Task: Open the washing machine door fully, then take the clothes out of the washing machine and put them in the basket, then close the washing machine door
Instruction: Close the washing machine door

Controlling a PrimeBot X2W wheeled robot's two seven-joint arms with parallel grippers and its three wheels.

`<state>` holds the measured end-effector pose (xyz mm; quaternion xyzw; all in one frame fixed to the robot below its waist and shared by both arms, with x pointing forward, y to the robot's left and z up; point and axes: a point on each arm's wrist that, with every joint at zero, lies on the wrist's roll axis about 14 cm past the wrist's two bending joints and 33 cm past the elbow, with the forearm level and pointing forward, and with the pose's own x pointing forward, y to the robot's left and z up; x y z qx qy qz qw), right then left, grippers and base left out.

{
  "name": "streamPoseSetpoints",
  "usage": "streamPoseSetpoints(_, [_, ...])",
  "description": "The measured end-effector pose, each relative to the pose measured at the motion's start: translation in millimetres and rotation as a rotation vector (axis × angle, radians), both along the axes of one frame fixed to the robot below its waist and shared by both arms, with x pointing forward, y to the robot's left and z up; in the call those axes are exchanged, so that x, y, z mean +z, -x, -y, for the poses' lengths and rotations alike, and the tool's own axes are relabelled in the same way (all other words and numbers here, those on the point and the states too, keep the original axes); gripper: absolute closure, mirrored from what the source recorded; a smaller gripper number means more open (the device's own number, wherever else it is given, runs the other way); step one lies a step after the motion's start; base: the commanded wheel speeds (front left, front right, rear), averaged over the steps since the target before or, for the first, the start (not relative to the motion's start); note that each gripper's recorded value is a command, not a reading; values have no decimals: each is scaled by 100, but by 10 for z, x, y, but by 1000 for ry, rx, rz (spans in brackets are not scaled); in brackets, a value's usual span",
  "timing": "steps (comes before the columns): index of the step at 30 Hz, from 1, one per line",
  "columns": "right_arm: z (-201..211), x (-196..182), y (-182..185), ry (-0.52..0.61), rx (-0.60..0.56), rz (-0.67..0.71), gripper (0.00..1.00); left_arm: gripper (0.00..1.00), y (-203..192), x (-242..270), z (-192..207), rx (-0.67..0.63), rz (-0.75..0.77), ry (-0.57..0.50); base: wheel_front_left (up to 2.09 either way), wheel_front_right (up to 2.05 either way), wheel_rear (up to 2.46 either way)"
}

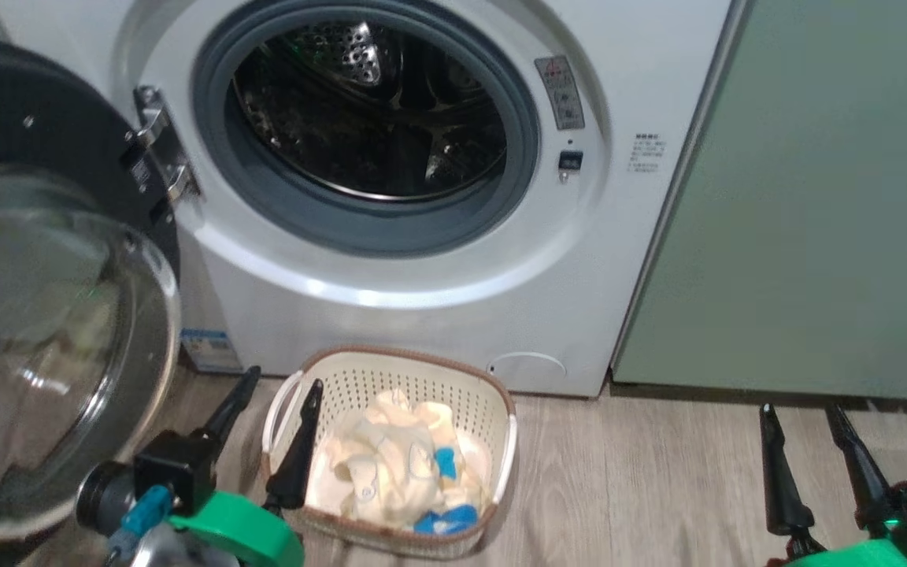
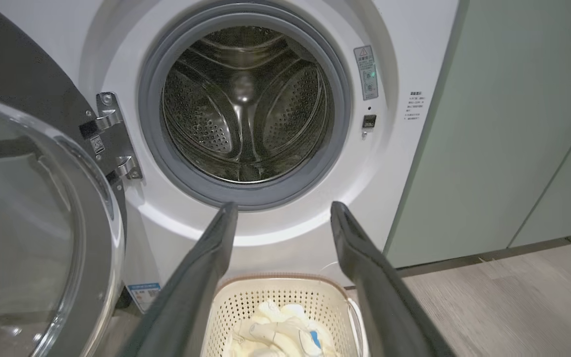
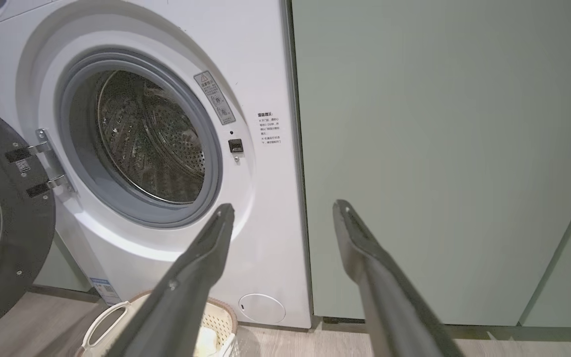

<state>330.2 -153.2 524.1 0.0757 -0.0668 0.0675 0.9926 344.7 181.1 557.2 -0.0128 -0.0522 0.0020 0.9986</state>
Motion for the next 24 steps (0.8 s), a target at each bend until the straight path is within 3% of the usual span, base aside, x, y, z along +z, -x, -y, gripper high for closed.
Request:
streamPoseSetpoints(11, [-12, -57, 28, -1, 3, -18, 0, 0, 10, -12, 6, -12, -6, -8, -151, 151, 0])
streamPoseSetpoints(24, [-35, -74, 6, -3, 10, -24, 0, 0, 27, -17, -38, -2, -4, -3, -16, 16, 0])
